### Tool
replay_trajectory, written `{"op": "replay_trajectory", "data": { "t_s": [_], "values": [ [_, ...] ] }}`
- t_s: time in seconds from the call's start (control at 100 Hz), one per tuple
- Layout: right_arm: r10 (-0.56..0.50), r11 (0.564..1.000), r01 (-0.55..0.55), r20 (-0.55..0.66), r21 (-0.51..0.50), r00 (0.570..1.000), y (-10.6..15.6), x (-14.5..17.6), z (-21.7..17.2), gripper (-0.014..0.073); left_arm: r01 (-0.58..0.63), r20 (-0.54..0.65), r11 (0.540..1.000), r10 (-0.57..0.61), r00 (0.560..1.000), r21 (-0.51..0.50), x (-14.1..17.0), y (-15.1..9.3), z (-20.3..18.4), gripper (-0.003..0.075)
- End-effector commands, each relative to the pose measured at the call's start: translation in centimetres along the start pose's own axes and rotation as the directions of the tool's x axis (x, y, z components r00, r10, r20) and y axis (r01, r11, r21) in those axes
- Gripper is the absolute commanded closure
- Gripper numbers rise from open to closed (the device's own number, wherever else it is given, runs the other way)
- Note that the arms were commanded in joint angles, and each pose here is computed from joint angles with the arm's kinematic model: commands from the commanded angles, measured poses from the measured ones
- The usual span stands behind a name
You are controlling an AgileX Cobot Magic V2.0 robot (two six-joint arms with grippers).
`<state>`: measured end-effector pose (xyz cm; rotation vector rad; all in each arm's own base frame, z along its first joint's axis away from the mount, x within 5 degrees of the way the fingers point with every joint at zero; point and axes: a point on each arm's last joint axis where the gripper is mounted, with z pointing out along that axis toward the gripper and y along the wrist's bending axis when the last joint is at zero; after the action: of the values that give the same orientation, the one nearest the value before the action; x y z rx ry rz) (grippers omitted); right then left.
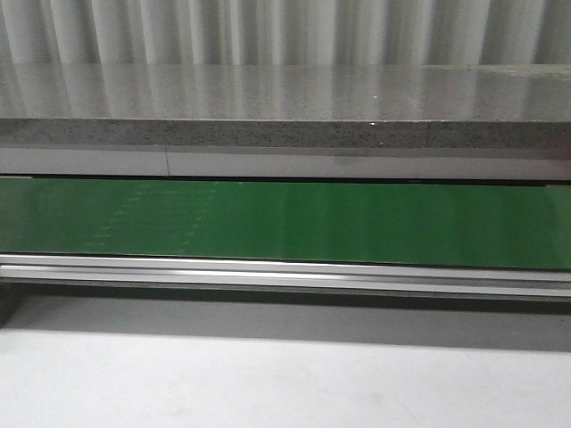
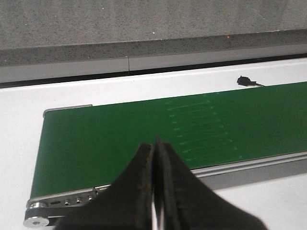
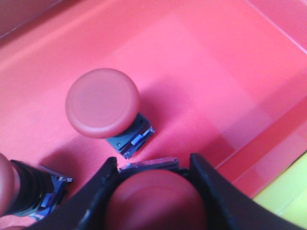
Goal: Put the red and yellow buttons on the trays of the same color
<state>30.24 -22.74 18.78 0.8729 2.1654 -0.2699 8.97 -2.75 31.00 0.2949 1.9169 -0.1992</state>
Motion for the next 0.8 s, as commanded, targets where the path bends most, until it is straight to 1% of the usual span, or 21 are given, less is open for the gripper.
{"op": "replay_trajectory", "data": {
  "t_s": [0.0, 0.12, 0.19, 0.26, 0.38, 0.45, 0.5, 0.6, 0.79],
  "values": [
    [0.004, 1.0, -0.001, 0.134, -0.022, 0.991, 0.4, -2.5, -1.5, 0.0533, 0.009, 0.092, 1.0, -0.009, 0.996, 0.006, -1.4, -0.1, -0.3, 0.0741],
    [0.02, 1.0, -0.017, 0.127, -0.023, 0.992, 0.3, -2.4, -1.2, 0.0523, 0.009, 0.092, 1.0, -0.009, 0.996, 0.006, -1.4, -0.1, -0.3, 0.0741],
    [0.021, 1.0, -0.019, 0.119, -0.023, 0.993, 0.4, -2.2, -1.0, 0.0481, 0.009, 0.092, 1.0, -0.009, 0.996, 0.006, -1.4, -0.1, -0.3, 0.0741],
    [0.021, 1.0, -0.019, 0.113, -0.023, 0.993, 0.4, -2.1, -0.8, 0.0393, 0.009, 0.092, 1.0, -0.009, 0.996, 0.006, -1.4, -0.1, -0.3, 0.0741],
    [0.023, 1.0, -0.02, 0.113, -0.023, 0.993, 0.4, -2.1, -0.8, 0.0174, 0.009, 0.092, 1.0, -0.009, 0.996, 0.006, -1.4, -0.1, -0.3, 0.0741],
    [0.023, 1.0, -0.02, 0.113, -0.023, 0.993, 0.4, -2.1, -0.8, 0.0092, 0.009, 0.092, 1.0, -0.009, 0.996, 0.006, -1.4, -0.1, -0.3, 0.0741],
    [0.023, 1.0, -0.02, 0.114, -0.023, 0.993, 0.4, -2.1, -0.8, 0.007, 0.009, 0.092, 1.0, -0.009, 0.996, 0.006, -1.4, -0.1, -0.3, 0.0741],
    [0.023, 1.0, -0.02, 0.122, -0.024, 0.992, 0.4, -2.4, -1.3, 0.0073, 0.009, 0.092, 1.0, -0.009, 0.996, 0.006, -1.4, -0.1, -0.3, 0.0741],
    [0.024, 1.0, -0.021, 0.149, -0.023, 0.989, 0.4, -3.6, -4.2, 0.0073, 0.009, 0.092, 1.0, -0.009, 0.996, 0.006, -1.4, -0.1, -0.3, 0.0741]
  ]
}}
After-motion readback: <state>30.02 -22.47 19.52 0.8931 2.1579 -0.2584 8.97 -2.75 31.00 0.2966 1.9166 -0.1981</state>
